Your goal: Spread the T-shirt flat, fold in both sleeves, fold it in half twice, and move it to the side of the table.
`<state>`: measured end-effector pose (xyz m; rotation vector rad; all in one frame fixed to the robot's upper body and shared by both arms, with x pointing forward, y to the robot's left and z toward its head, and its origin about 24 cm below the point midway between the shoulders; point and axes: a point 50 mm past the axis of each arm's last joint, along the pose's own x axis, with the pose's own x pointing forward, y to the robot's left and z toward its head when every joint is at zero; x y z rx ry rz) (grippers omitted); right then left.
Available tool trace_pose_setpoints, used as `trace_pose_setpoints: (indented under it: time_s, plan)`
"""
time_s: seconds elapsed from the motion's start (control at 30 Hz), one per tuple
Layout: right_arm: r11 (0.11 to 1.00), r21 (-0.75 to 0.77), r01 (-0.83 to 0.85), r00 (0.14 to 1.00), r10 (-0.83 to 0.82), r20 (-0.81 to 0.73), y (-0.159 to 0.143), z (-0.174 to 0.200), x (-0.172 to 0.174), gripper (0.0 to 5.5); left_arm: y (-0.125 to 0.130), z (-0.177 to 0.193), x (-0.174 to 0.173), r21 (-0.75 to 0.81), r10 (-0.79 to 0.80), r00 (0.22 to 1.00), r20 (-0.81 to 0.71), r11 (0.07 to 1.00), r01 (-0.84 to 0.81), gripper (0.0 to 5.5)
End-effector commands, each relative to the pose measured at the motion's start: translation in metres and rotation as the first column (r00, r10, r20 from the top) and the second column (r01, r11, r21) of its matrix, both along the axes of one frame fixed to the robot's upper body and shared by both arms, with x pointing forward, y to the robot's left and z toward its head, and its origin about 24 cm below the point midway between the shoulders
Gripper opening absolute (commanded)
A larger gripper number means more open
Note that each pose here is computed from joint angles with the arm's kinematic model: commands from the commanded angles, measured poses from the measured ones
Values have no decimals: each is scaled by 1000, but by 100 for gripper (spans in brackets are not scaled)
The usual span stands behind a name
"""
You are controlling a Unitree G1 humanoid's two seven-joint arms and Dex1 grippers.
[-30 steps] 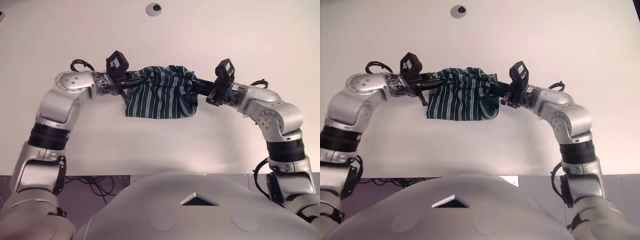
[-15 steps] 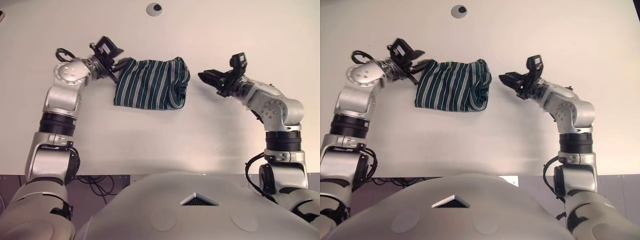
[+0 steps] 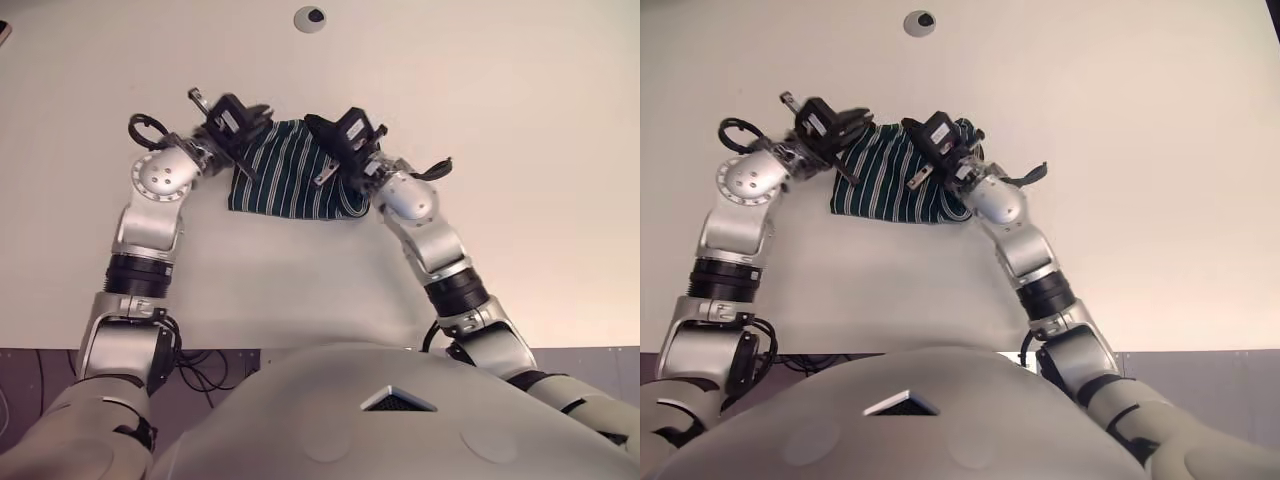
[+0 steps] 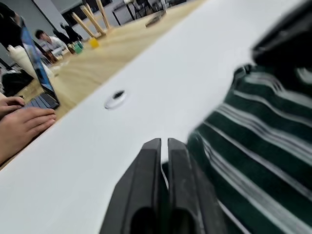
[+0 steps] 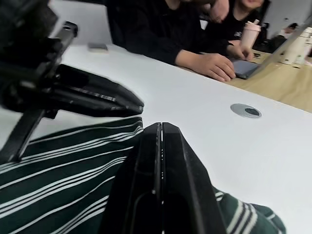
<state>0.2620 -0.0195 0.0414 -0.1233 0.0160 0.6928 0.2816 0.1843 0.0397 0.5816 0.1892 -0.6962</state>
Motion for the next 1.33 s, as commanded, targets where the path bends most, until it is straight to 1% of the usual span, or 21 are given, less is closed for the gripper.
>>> trace_pose_setpoints:
  time_s: [0.03,0.1,0.17,0.27,0.37,0.43,0.6,0.67,0.7,0.77,0.8,0.83,0.9,0.97,1.07,1.1,1.13,1.17,1.23,1.3,1.33]
  plan:
    - [999,-8,40,999,-40,-14,25,-11,-6,0,3,-30,-7,141,36,997,-61,990,-27,3]
    - [995,-70,70,997,-71,-10,30,-22,-11,0,6,-38,-8,185,58,996,-72,982,-44,3]
    - [982,-150,117,993,-117,5,20,-33,-11,0,9,-43,-7,214,75,994,-82,975,-56,3]
    - [946,-260,192,981,-193,19,-16,-46,-13,0,14,-47,-8,228,85,992,-95,972,-62,3]
    - [906,-334,261,959,-281,-13,-64,-55,-21,0,15,-49,-11,215,95,990,-105,974,-71,3]
    - [892,-356,277,948,-314,-51,-81,-58,-28,0,16,-49,-11,203,102,989,-105,976,-79,3]
    - [896,-335,290,933,-343,-110,-87,-58,-34,0,12,-46,-9,160,94,991,-96,984,-78,3]
    - [902,-319,291,932,-343,-119,-87,-55,-35,0,8,-39,-6,101,83,995,-55,992,-78,3]
    - [908,-294,297,932,-342,-115,-88,-51,-34,0,3,-29,-4,28,63,998,1,998,-63,3]
    - [912,-241,331,932,-356,-67,-94,-35,-30,0,-6,-5,-1,-122,45,991,128,992,-29,3]
    - [914,-193,356,931,-366,-15,-98,-21,-25,0,-7,6,-1,-192,56,983,176,981,-21,3]
    - [912,-156,379,926,-373,63,-102,-5,-18,0,-7,14,-1,-247,72,976,206,969,-19,3]
    - [912,-108,397,909,-374,181,-105,20,-7,0,-4,21,-3,-299,95,968,233,954,-22,3]
    - [931,-81,356,912,-328,246,-94,36,5,0,-2,25,-5,-328,109,964,244,944,-24,3]
    - [990,-81,118,984,-106,145,-54,31,16,0,2,34,-6,-379,140,956,257,925,-33,3]
    - [995,-83,46,995,-39,94,-44,25,18,0,4,36,-7,-391,151,954,260,919,-39,3]
    - [994,-85,-64,998,65,9,-30,15,18,0,7,39,-7,-410,171,949,265,911,-50,3]
    - [985,-83,-154,987,148,-67,-20,6,17,0,10,41,-8,-432,193,944,267,900,-62,3]
    - [948,-62,-313,931,294,-217,1,-13,13,0,16,45,-8,-498,259,928,267,862,-97,3]
    - [918,-49,-394,876,359,-322,14,-27,10,0,18,45,-7,-561,311,917,248,818,-126,3]
    - [913,-45,-406,858,365,-361,16,-33,10,0,16,43,-5,-573,321,916,240,809,-133,3]
